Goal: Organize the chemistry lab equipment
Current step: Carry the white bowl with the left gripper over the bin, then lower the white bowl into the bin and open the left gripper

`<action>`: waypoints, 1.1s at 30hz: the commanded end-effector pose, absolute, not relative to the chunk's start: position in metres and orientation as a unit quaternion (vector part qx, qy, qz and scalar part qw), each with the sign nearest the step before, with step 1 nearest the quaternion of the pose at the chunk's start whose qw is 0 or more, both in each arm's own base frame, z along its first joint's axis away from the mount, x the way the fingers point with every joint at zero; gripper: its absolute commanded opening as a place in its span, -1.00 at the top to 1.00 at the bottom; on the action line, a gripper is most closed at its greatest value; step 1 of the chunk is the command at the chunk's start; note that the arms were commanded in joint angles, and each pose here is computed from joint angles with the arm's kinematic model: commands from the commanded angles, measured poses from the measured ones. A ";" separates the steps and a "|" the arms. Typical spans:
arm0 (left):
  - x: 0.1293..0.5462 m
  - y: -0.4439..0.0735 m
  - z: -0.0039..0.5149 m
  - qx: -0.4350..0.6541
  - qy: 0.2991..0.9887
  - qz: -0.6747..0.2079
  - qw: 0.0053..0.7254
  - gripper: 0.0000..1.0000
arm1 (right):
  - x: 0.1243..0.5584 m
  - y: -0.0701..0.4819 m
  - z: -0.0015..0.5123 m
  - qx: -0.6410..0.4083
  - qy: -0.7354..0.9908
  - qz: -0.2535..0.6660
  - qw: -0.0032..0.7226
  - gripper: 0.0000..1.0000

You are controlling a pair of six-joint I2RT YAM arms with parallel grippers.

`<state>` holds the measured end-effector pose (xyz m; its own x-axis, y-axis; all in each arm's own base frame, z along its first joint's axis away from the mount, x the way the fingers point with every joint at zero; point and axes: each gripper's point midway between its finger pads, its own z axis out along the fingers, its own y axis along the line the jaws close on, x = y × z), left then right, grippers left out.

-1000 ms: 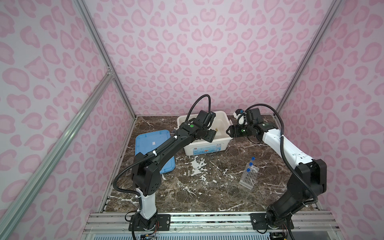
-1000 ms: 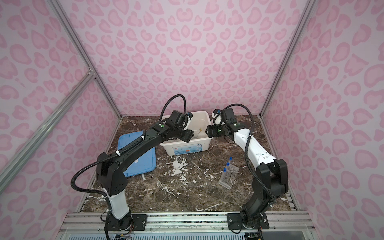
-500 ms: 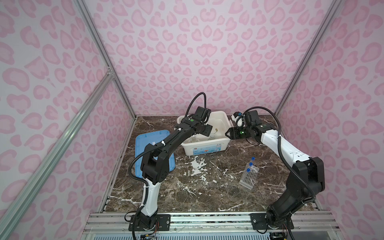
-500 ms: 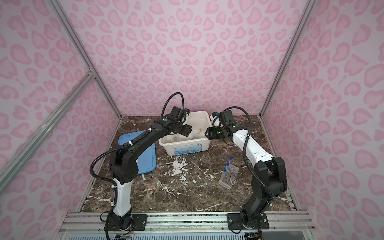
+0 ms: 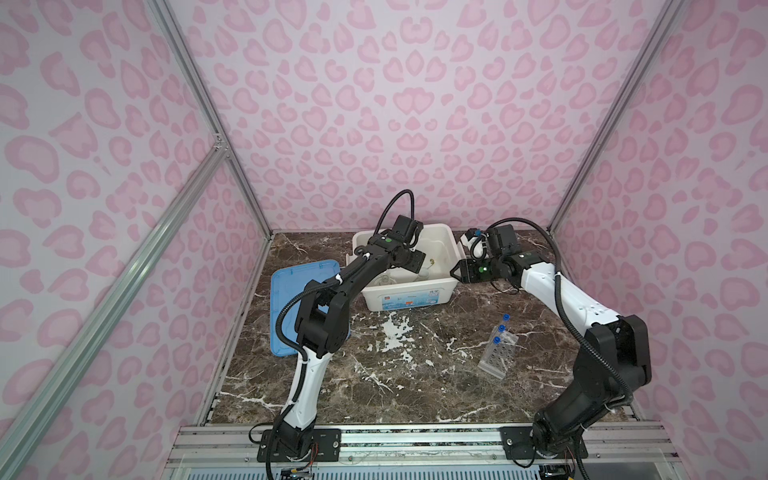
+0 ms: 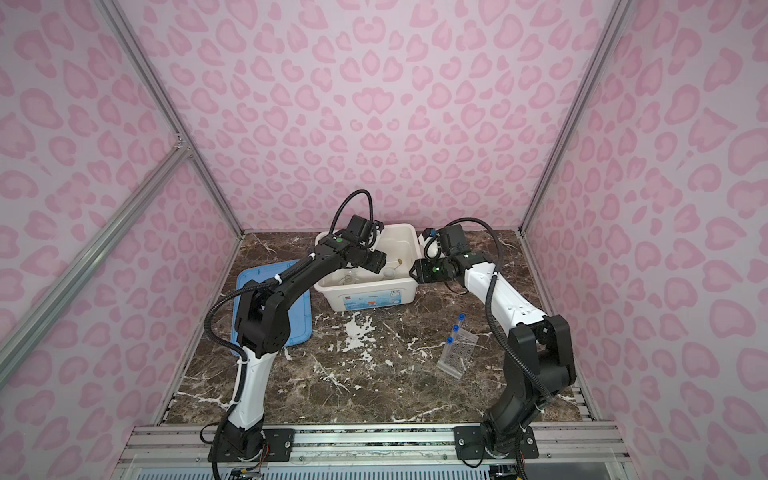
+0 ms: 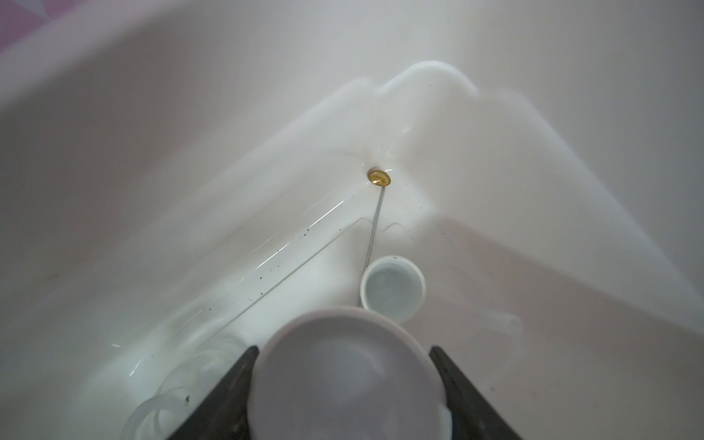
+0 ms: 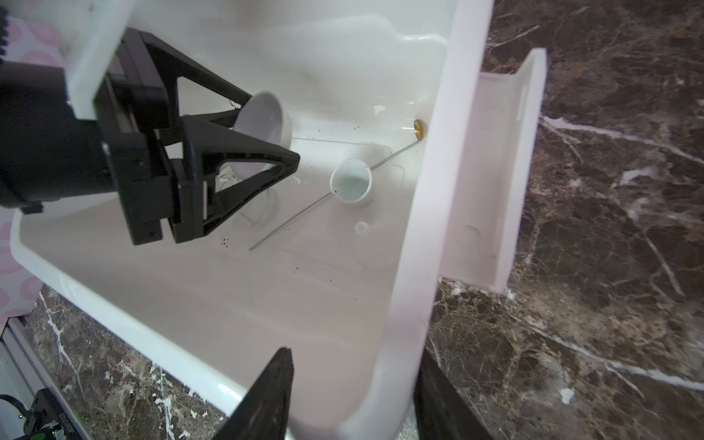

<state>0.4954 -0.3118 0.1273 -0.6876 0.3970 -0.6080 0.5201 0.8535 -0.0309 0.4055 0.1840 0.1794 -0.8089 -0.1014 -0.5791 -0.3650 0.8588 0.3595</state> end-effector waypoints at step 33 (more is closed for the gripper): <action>0.505 -0.315 0.075 0.274 0.917 -0.091 0.277 -0.40 | 0.399 0.187 0.177 -0.125 0.923 0.240 0.273 0.00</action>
